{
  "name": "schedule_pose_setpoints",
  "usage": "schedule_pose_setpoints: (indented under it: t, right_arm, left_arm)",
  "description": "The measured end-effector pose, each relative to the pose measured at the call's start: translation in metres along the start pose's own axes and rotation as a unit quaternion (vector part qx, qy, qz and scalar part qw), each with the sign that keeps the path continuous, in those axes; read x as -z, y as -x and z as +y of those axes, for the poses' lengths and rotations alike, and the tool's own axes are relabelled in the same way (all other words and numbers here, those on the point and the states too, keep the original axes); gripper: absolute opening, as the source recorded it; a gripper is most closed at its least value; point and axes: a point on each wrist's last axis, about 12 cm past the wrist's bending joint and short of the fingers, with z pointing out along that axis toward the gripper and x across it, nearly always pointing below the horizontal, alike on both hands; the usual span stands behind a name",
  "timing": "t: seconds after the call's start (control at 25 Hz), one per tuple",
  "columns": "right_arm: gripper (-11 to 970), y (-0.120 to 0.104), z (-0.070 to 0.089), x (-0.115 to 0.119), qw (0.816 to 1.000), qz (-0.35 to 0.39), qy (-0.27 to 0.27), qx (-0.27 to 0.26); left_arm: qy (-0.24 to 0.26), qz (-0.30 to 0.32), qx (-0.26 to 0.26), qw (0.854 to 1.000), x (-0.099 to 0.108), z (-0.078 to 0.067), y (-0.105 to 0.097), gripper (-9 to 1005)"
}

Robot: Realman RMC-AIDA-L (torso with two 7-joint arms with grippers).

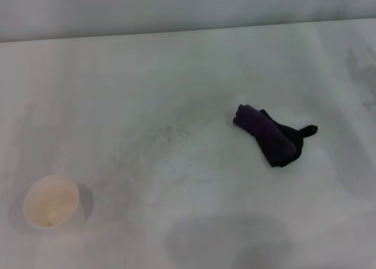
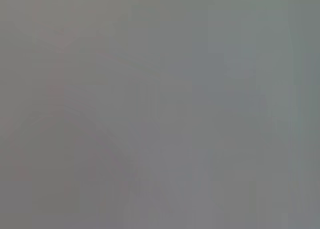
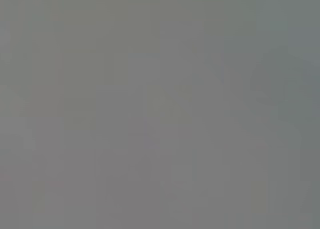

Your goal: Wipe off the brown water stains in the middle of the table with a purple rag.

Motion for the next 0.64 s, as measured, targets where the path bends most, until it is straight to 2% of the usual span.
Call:
schedule_pose_setpoints:
  t: [0.16,0.44,0.64]
  right_arm:
    - [466,-0.012,0.009,0.013,1.0,0.006,-0.009,0.011]
    - [704,-0.013,0.01,0.03,1.0,-0.014,-0.012,0.022]
    - [704,-0.011,0.013,0.039,0.998,-0.039,-0.006,0.042]
  left_arm:
    - [-0.011,-0.001,-0.001,1.0,0.0,-0.002,0.0,893]
    - [-0.014,-0.003,0.0,1.0,0.003,-0.002,0.0,893]
    - [-0.014,-0.018,0.012,1.0,0.009,-0.002,0.004,893]
